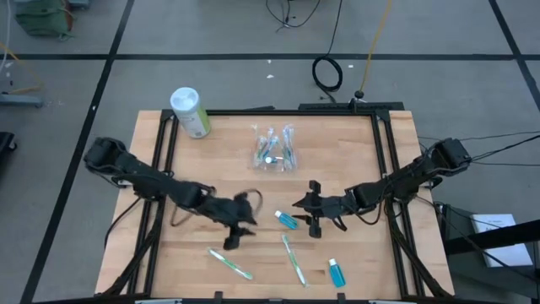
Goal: Pick & Place toothbrushing station
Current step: Put the green toothbrush to the left of the transparent organizer
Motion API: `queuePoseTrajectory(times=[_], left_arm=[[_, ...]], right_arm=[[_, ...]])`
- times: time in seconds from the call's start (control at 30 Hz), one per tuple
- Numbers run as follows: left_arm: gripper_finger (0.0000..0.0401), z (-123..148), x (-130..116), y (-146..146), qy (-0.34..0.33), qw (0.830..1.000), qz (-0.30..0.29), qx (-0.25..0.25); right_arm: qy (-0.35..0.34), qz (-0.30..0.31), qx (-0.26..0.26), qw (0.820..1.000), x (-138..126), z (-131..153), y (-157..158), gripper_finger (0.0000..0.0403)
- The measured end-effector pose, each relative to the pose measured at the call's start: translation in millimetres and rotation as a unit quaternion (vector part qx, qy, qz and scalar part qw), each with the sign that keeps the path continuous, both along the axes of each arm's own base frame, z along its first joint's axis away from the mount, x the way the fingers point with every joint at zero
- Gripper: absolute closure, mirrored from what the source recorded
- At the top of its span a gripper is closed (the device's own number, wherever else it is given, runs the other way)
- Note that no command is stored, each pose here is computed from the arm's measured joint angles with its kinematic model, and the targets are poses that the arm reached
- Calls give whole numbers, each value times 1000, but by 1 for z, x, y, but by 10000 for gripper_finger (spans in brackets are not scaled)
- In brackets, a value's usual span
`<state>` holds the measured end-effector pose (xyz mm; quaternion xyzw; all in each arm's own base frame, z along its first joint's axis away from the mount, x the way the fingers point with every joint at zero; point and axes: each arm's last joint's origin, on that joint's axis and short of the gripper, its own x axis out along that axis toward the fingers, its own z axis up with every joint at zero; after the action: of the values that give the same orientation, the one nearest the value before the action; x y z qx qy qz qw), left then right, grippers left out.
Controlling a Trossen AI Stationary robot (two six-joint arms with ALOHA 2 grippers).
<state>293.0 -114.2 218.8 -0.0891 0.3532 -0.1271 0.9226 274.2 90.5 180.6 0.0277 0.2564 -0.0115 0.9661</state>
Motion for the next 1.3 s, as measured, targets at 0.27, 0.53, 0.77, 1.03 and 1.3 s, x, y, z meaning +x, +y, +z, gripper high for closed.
queuePoseTrajectory(times=[0.27,0.53,0.77,1.03,1.3], left_arm=[[242,-10,23,-44,54,991,-118,24],[242,-51,5,-87,137,983,-116,43],[242,-78,-3,-110,167,978,-116,49],[272,-97,-6,-116,189,974,-102,76],[391,-78,-7,-103,136,978,-48,150]], right_arm=[[9,0,-4,1000,-1,-2,0,242],[18,-3,-3,1000,-2,-3,-1,243],[16,-3,-2,1000,-2,-3,-1,243],[10,-3,0,1000,-1,-2,0,243],[11,-3,-1,1000,-1,-2,0,243]])
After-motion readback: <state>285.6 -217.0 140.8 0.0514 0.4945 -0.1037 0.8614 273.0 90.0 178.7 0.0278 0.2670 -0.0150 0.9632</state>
